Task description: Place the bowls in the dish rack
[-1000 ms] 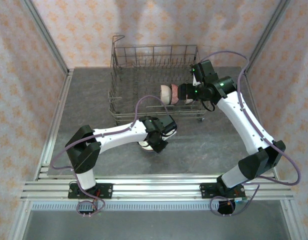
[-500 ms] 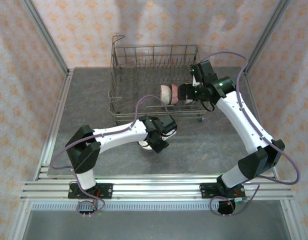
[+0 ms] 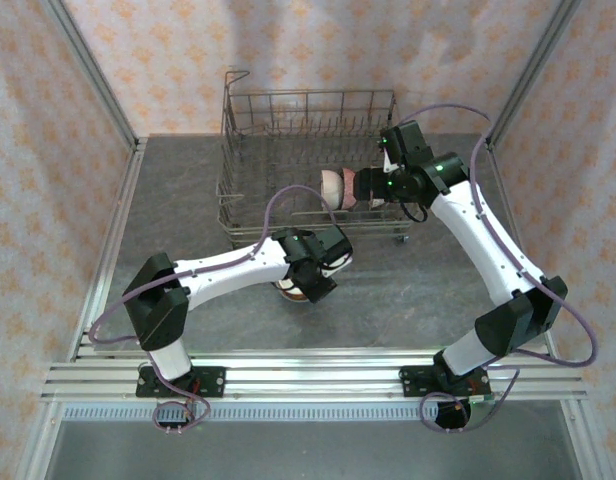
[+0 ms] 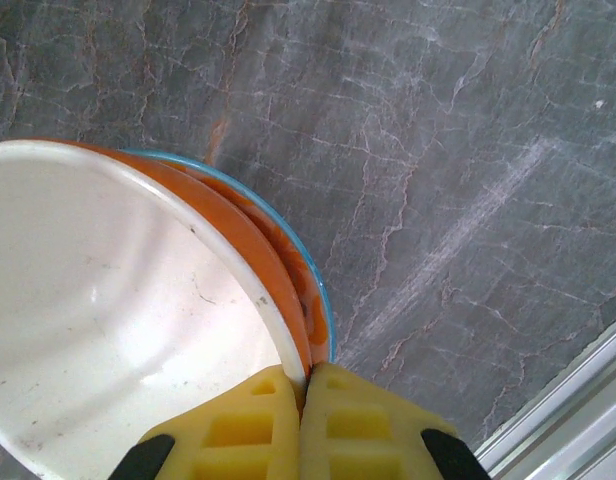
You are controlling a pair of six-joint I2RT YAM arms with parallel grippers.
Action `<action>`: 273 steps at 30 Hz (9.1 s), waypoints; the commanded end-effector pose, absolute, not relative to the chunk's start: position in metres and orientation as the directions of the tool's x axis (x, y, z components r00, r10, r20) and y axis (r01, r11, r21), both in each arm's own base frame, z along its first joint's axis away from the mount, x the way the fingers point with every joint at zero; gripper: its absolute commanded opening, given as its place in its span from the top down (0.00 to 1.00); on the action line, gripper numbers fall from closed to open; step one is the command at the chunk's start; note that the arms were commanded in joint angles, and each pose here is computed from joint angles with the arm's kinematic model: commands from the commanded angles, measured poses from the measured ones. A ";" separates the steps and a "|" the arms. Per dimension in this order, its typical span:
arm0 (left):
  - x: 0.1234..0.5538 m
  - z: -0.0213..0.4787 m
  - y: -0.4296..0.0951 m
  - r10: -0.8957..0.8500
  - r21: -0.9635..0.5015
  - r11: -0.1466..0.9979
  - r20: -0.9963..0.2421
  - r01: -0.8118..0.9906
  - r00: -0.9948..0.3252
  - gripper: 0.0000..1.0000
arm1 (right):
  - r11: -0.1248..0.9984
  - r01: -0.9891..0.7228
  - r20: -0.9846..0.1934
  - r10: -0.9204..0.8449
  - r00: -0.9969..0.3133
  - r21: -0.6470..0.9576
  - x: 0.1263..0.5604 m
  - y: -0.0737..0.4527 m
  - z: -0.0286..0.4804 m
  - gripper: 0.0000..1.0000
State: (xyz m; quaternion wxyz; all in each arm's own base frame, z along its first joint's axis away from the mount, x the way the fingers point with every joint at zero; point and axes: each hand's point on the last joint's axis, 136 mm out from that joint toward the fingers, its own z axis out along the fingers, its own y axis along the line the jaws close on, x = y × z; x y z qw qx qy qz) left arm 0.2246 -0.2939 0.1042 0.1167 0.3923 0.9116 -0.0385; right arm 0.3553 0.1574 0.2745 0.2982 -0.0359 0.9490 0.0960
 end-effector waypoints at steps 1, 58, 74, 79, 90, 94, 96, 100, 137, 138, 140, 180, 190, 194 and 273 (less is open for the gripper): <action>0.229 0.126 -0.293 0.713 0.049 0.678 -0.285 0.733 -0.640 1.00 | 0.978 -0.112 -0.583 0.011 -0.812 0.174 0.360 0.157 0.277 0.12; 0.238 0.210 -0.293 0.311 -0.299 0.618 -0.756 0.727 -0.576 1.00 | 0.667 0.079 -0.150 0.279 -0.948 0.740 0.266 0.229 0.221 0.09; 0.246 0.247 -0.316 0.223 -0.335 0.538 -0.828 0.774 -0.514 1.00 | 0.628 0.001 -0.161 0.201 -0.966 0.778 0.266 0.254 0.231 0.06; 0.246 0.253 -0.318 0.212 -0.332 0.528 -0.840 0.781 -0.500 1.00 | 0.668 -0.009 -0.158 0.163 -0.974 0.744 0.263 0.253 0.224 0.06; 0.247 0.268 -0.325 0.171 -0.350 0.496 -0.858 0.795 -0.484 1.00 | 0.678 -0.034 -0.169 0.134 -0.976 0.734 0.267 0.259 0.219 0.03; 0.247 0.269 -0.327 0.167 -0.352 0.488 -0.861 0.799 -0.481 1.00 | 0.658 -0.042 -0.173 0.135 -0.976 0.752 0.269 0.263 0.224 0.03; 0.248 0.269 -0.328 0.166 -0.351 0.486 -0.862 0.800 -0.479 1.00 | 0.652 -0.041 -0.170 0.135 -0.976 0.757 0.269 0.264 0.225 0.03; 0.249 0.267 -0.329 0.173 -0.346 0.488 -0.862 0.801 -0.477 1.00 | 0.635 -0.050 -0.170 0.129 -0.977 0.771 0.269 0.267 0.231 0.06; 0.263 0.265 -0.320 0.183 -0.293 0.567 -0.866 0.770 -0.465 0.83 | 0.684 -0.116 -0.234 0.082 -0.969 0.720 0.270 0.261 0.243 0.44; 0.264 0.268 -0.318 0.170 -0.293 0.573 -0.872 0.766 -0.460 0.75 | 0.694 -0.123 -0.245 0.079 -0.966 0.709 0.271 0.259 0.245 0.44; 0.266 0.277 -0.315 0.144 -0.287 0.583 -0.885 0.760 -0.444 0.60 | 0.712 -0.139 -0.269 0.072 -0.960 0.689 0.274 0.257 0.248 0.44; 0.387 0.267 -0.143 -0.196 -0.342 0.927 -0.791 0.154 -0.579 0.29 | 0.979 -0.191 -0.688 -0.094 -0.719 0.066 0.460 0.279 0.293 0.45; 0.397 0.261 -0.131 -0.192 -0.324 0.937 -0.790 0.131 -0.582 0.29 | 0.978 -0.204 -0.710 -0.180 -0.681 -0.053 0.460 0.299 0.283 0.46; 0.398 0.261 -0.124 -0.172 -0.293 0.948 -0.798 0.123 -0.578 0.29 | 0.982 -0.177 -0.736 -0.171 -0.655 -0.071 0.462 0.295 0.293 0.45; 0.422 0.225 -0.129 -0.259 -0.565 0.787 -0.668 0.248 -0.698 0.80 | 0.980 -0.049 -0.686 -0.170 -0.708 -0.192 0.486 0.329 0.175 0.43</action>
